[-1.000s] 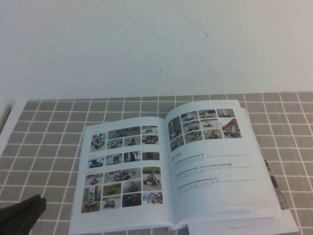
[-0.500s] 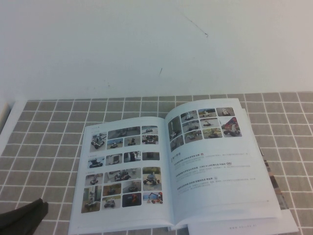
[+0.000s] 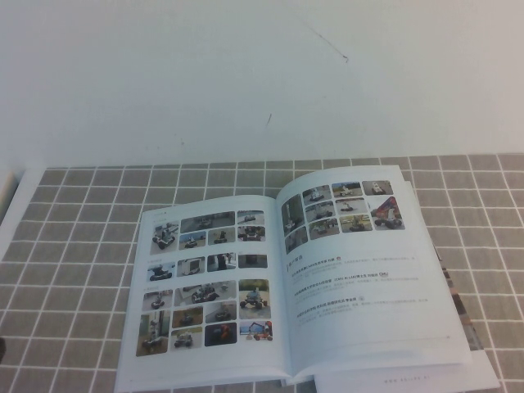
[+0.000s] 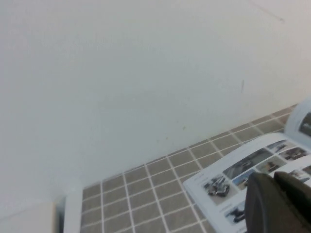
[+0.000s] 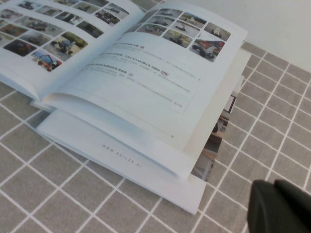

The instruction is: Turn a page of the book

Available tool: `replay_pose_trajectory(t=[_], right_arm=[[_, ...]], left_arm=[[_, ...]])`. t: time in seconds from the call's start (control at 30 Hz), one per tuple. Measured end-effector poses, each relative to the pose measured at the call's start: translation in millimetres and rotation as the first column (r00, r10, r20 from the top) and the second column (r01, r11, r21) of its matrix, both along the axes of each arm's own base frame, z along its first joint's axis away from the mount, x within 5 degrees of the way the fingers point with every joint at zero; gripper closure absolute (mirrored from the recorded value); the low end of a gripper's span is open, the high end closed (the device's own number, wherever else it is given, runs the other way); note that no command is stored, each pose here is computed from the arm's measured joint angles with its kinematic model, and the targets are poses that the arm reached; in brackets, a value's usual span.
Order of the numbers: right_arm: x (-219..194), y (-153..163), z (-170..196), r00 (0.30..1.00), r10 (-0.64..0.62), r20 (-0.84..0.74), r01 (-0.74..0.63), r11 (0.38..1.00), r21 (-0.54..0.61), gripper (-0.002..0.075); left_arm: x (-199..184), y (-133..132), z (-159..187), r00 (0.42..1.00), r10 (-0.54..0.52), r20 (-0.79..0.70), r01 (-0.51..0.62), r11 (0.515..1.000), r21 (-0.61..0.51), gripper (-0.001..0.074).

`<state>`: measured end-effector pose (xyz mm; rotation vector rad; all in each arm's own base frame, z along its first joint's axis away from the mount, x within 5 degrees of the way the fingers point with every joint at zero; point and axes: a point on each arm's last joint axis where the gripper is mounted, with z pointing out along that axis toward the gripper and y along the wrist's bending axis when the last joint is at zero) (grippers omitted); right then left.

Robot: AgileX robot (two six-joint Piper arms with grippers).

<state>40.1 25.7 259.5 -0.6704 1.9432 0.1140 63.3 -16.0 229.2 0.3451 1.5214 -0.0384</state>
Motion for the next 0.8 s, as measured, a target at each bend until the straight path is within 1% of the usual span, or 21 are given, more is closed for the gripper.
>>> replay_pose_trajectory(t=[0.13,0.23,0.33,0.43,0.53,0.8], right_arm=[[0,0,0,1.0,0.0,0.0,0.0,1.0,0.0,0.0727],[0,0,0,1.0,0.0,0.0,0.0,1.0,0.0,0.0727],[0,0,0,1.0,0.001,0.0,-0.001,1.0,0.002,0.0727],[0,0,0,1.0,0.001,-0.001,-0.001,1.0,0.004,0.0727],[0,0,0,1.0,0.001,-0.001,-0.001,1.0,0.004,0.0727],[0,0,0,1.0,0.001,-0.001,-0.001,1.0,0.004,0.0727]], left_arm=[[-4,6,-27,0.997,0.076,-0.029,-0.077,0.997,-0.024,0.0738],[-7,8,-33,0.992,0.103,-0.067,-0.108,0.992,-0.067,0.0738],[-9,9,-46,0.968,0.12,-0.219,-0.147,0.983,-0.11,0.0738],[-10,8,-53,0.942,0.115,-0.314,-0.172,0.972,-0.162,0.0738],[-11,8,-53,0.938,0.111,-0.327,-0.181,0.965,-0.191,0.0738],[-11,8,-53,0.938,0.111,-0.329,-0.182,0.964,-0.192,0.0738]])
